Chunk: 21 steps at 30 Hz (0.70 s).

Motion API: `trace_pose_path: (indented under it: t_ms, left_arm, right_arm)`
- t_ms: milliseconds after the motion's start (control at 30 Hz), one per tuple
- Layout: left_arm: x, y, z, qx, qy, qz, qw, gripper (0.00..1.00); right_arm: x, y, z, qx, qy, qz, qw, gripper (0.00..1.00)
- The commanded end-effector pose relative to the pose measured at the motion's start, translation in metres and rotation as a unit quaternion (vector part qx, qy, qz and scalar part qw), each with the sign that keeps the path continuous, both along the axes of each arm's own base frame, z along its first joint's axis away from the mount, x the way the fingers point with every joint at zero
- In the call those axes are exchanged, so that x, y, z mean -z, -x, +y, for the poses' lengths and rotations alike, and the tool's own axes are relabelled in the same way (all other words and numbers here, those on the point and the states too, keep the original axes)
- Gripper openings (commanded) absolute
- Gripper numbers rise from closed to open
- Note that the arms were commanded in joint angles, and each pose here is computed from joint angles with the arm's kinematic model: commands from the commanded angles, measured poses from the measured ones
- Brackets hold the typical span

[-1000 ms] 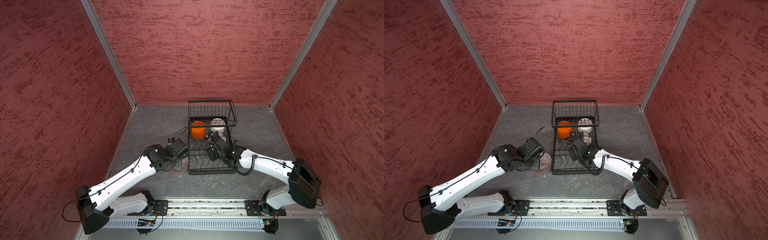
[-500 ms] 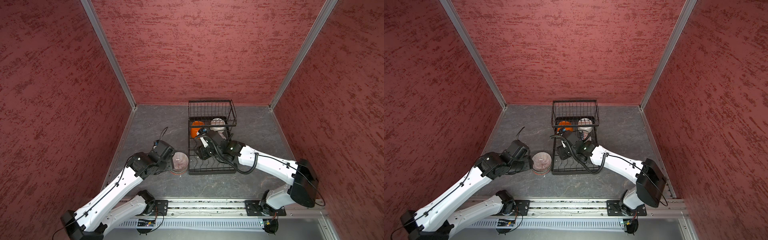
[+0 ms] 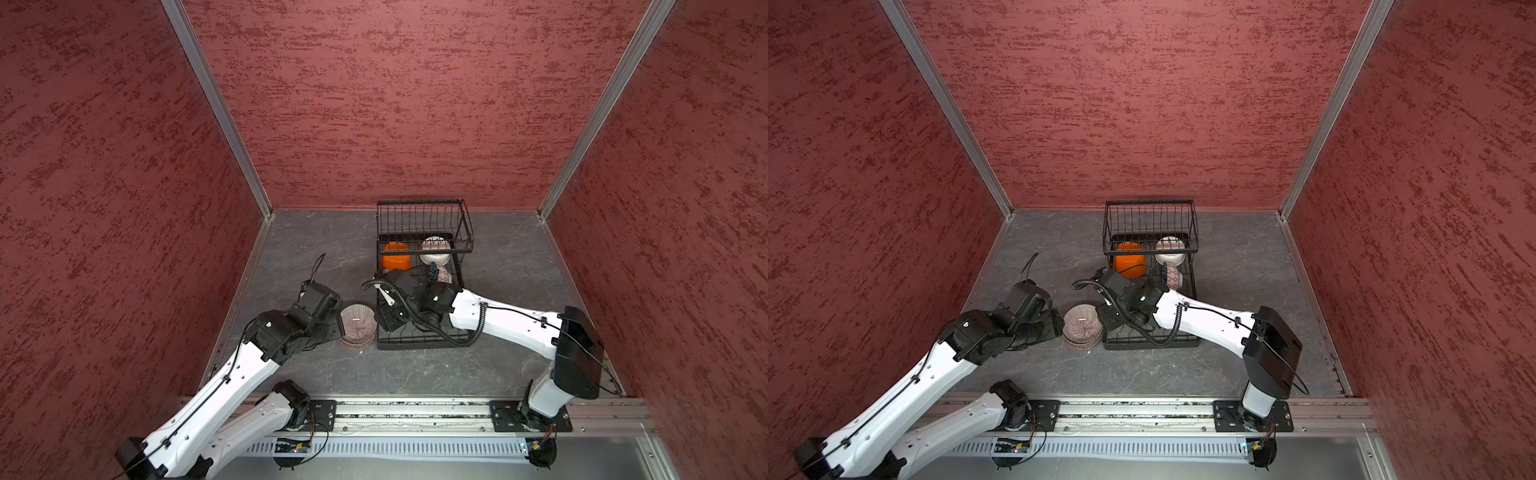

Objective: Load bowls into a dish rack
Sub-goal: Pick up the bowl from the bowl.

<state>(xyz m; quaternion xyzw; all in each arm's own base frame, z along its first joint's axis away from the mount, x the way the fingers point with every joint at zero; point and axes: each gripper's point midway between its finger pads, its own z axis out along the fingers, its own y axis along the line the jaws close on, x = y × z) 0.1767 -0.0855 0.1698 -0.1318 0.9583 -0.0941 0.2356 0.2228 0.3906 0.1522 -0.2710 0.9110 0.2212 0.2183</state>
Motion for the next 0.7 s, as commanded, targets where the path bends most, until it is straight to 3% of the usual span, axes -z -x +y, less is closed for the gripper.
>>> trace_pose_path:
  t_ms: [0,667]
  left_arm:
    - [-0.001,-0.001,0.003,0.002,0.002,-0.013,1.000,0.65]
    - [-0.009,-0.003,0.003,0.012,0.023,-0.046,0.999,0.68]
  right_arm:
    - [0.000,0.002,0.005,0.007,0.011,0.007,1.000,0.54]
    - [0.027,-0.010,0.021,0.037,0.058,0.023,0.997,0.37]
